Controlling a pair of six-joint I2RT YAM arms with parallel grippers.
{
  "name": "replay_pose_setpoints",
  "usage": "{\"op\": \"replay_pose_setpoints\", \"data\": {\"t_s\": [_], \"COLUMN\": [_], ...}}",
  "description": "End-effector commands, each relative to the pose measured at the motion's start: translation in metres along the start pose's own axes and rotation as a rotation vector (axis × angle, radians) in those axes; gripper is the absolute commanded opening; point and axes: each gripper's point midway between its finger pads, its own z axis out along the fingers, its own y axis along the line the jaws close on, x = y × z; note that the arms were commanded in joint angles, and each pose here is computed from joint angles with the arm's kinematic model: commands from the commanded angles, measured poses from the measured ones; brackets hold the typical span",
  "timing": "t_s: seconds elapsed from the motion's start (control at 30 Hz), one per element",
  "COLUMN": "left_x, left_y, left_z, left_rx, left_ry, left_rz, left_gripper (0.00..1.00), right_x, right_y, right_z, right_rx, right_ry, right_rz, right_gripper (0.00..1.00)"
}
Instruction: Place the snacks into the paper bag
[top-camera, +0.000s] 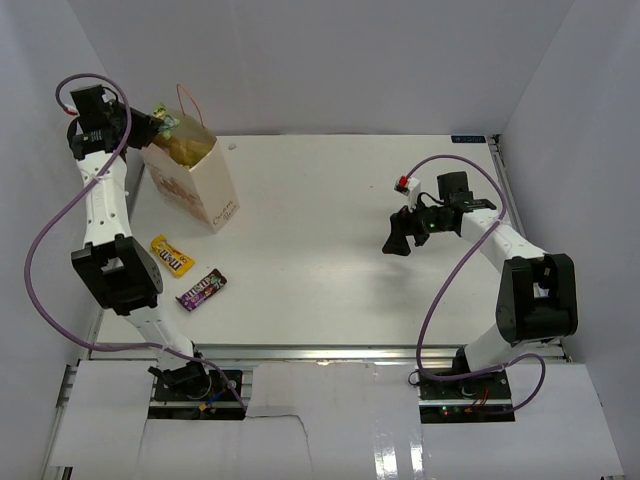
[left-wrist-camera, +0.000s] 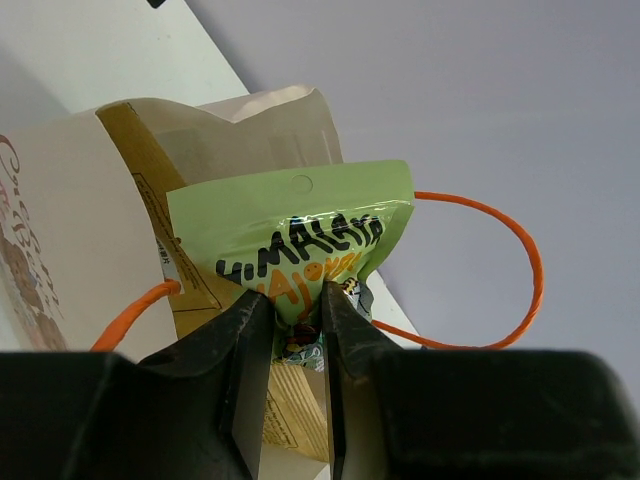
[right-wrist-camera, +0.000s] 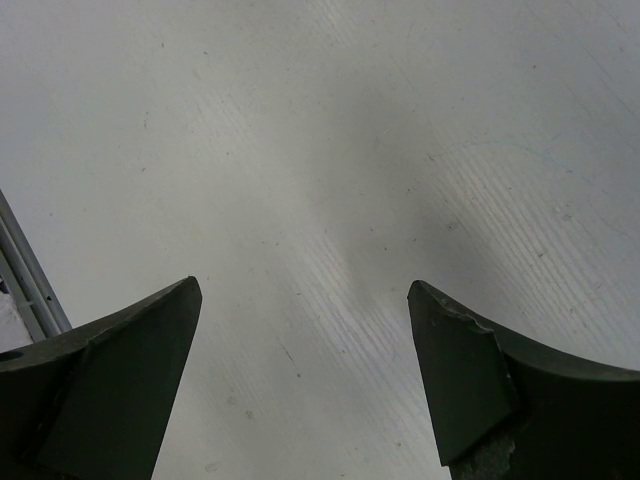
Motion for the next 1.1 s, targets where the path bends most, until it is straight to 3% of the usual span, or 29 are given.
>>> {"op": "replay_pose_setpoints", "data": {"t_s": [0.0,0.03,0.17,0.2,0.3,0.47,0.53,0.6,0.63,0.67,0.7,0.83,0.93,1.03,1.07], "left_x": [-0.001,0.001,0.004,0.003,-0.004,-0.018,-0.021,-0.022,-0.021,-0.021,-0.02,0.001,0.031,0.07,0.082], "left_y": [-0.022,-0.02,-0.024,-0.027,-0.041,-0.072,-0.09,-0.101,-0.103,-0.103,-0.102,-0.064,-0.021,0.04,0.05], "left_z": [-0.003,-0.001,0.006,0.004,-0.004,-0.027,-0.046,-0.072,-0.082,-0.092,-0.102,-0.155,-0.179,-0.184,-0.204], "left_rx": [0.059,0.055,0.058,0.064,0.094,0.18,0.248,0.297,0.308,0.307,0.311,0.225,0.157,0.04,0.027], "left_ry": [-0.007,-0.002,0.003,-0.002,-0.025,-0.067,-0.085,-0.12,-0.131,-0.148,-0.166,-0.23,-0.224,-0.168,-0.171], "left_rz": [0.004,0.001,0.02,0.026,0.054,0.127,0.214,0.326,0.361,0.392,0.424,0.469,0.407,0.317,0.264], "left_gripper": [0.24,0.25,0.48,0.58,0.7,0.72,0.72,0.72,0.73,0.75,0.75,0.81,0.84,0.85,0.85], "right_x": [-0.011,-0.01,-0.009,-0.008,-0.007,-0.011,-0.013,-0.024,-0.016,-0.017,-0.02,-0.029,-0.057,-0.083,-0.099], "right_y": [-0.001,-0.001,0.0,0.001,0.002,0.012,0.03,0.053,0.071,0.081,0.095,0.122,0.145,0.173,0.175], "right_z": [-0.001,-0.001,-0.002,-0.002,-0.003,-0.004,-0.006,-0.008,-0.013,-0.009,-0.009,0.02,0.078,0.119,0.135], "right_rx": [-0.011,-0.012,-0.006,-0.005,-0.011,-0.07,-0.173,-0.311,-0.385,-0.443,-0.496,-0.577,-0.577,-0.588,-0.544], "right_ry": [-0.028,-0.027,-0.027,-0.026,-0.027,-0.042,-0.061,-0.125,-0.109,-0.148,-0.183,-0.139,-0.098,-0.112,-0.138], "right_rz": [-0.027,-0.025,-0.027,-0.027,-0.034,-0.09,-0.12,-0.283,-0.291,-0.495,-0.576,-0.88,-1.045,-1.037,-1.083], "right_gripper": [0.9,0.9,0.9,0.9,0.9,0.9,0.9,0.9,0.9,0.89,0.89,0.89,0.89,0.88,0.88]}}
